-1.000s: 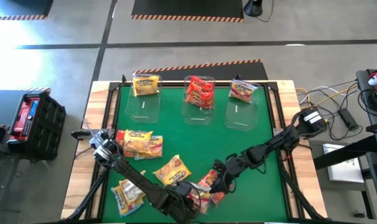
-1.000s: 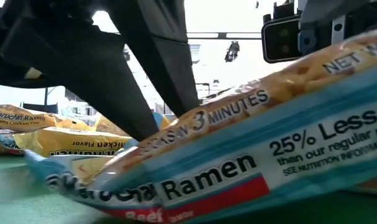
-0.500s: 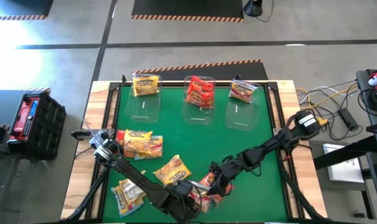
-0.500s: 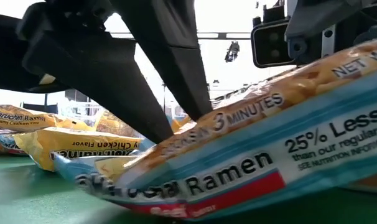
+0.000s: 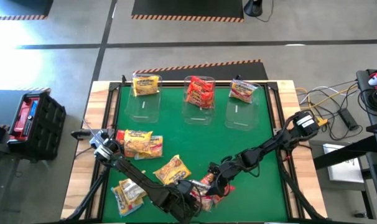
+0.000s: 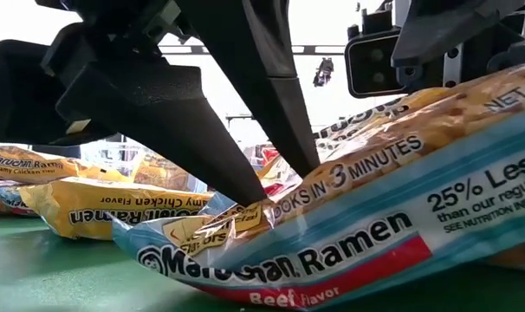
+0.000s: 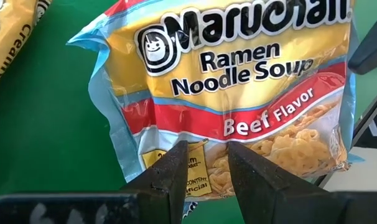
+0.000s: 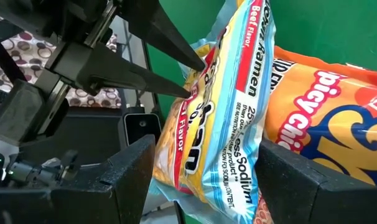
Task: Sort Maruchan noodles
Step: Put the blue noodle pack into the right transparent bin
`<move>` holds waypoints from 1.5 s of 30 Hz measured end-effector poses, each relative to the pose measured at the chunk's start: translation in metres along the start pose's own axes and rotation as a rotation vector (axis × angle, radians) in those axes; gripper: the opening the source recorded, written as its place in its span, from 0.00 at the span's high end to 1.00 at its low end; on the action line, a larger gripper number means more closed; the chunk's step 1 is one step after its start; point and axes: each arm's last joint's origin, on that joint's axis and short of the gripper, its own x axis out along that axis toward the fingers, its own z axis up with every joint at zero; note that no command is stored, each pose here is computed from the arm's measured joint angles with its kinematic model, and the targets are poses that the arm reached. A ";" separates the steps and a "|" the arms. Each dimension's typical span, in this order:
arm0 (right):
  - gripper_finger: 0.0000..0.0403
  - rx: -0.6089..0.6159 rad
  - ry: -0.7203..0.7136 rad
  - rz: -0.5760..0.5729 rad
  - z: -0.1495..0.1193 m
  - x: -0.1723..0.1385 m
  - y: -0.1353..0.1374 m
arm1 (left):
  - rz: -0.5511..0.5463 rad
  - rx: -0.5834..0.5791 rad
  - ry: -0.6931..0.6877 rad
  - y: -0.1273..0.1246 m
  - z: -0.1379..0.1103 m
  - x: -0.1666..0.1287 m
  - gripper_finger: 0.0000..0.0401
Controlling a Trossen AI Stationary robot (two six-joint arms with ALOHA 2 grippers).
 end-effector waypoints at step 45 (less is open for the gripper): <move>0.77 -0.124 -0.009 -0.118 0.028 -0.067 0.016 | -0.194 -0.158 -0.251 -0.016 -0.009 -0.063 0.75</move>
